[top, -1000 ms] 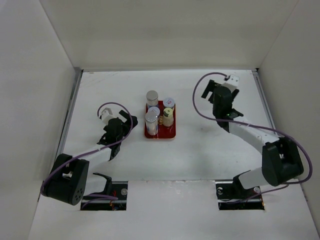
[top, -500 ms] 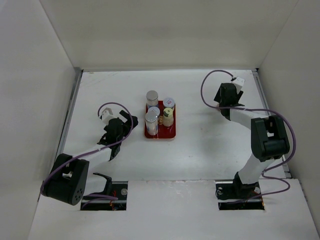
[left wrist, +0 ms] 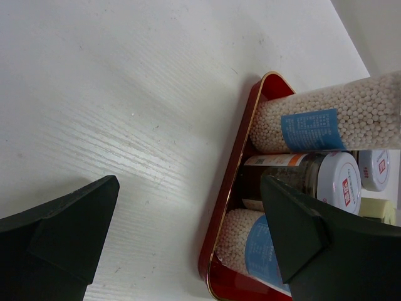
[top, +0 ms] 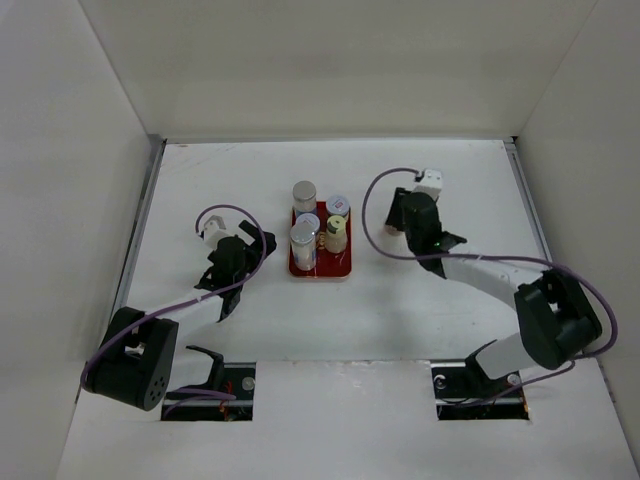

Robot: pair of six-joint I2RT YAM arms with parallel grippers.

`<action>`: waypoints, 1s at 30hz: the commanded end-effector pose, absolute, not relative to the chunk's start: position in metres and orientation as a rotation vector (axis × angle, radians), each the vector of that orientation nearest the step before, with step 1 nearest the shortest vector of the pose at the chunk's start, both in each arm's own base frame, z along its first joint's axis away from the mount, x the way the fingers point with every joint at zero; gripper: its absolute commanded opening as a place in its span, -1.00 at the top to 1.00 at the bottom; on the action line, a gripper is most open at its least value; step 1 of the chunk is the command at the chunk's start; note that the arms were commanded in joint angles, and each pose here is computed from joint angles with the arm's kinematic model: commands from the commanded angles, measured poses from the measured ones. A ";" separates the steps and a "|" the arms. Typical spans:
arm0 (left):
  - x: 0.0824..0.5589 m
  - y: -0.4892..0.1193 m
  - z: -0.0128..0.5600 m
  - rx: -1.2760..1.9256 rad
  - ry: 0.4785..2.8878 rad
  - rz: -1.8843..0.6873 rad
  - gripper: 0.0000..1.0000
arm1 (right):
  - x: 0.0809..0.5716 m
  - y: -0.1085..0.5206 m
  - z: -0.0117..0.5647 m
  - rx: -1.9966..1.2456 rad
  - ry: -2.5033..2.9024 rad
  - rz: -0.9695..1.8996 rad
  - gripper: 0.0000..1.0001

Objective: Organize the condiment bottles

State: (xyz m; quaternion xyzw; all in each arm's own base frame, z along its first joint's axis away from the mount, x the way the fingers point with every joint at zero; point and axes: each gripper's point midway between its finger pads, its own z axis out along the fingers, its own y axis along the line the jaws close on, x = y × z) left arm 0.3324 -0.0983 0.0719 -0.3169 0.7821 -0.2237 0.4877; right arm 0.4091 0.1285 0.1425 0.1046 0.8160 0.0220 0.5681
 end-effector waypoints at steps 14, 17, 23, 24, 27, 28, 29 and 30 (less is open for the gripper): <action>0.338 -0.098 0.084 -0.765 1.853 -0.558 -1.00 | 0.323 0.323 0.153 -0.176 1.936 0.426 0.04; 0.339 -0.095 0.088 -0.764 1.836 -0.549 -1.00 | 0.325 0.335 0.141 -0.202 1.941 0.413 0.00; 0.339 -0.091 0.088 -0.763 1.832 -0.534 -1.00 | 0.326 0.327 0.145 -0.214 1.917 0.374 -0.56; 0.340 -0.091 0.087 -0.764 1.837 -0.527 -1.00 | 0.324 0.323 0.151 -0.205 1.906 0.375 -0.69; 0.340 -0.091 0.083 -0.765 1.861 -0.522 -1.00 | 0.316 0.309 0.173 -0.194 1.862 0.396 -0.93; 0.341 -0.090 0.082 -0.769 1.861 -0.515 -1.00 | 0.315 0.301 0.181 -0.182 1.838 0.395 -1.00; 0.341 -0.090 0.082 -0.770 1.859 -0.512 -1.00 | 0.315 0.291 0.188 -0.158 1.815 0.390 -1.00; 0.342 -0.089 0.083 -0.772 1.858 -0.509 -1.00 | 0.319 0.276 0.193 -0.103 1.787 0.374 -1.00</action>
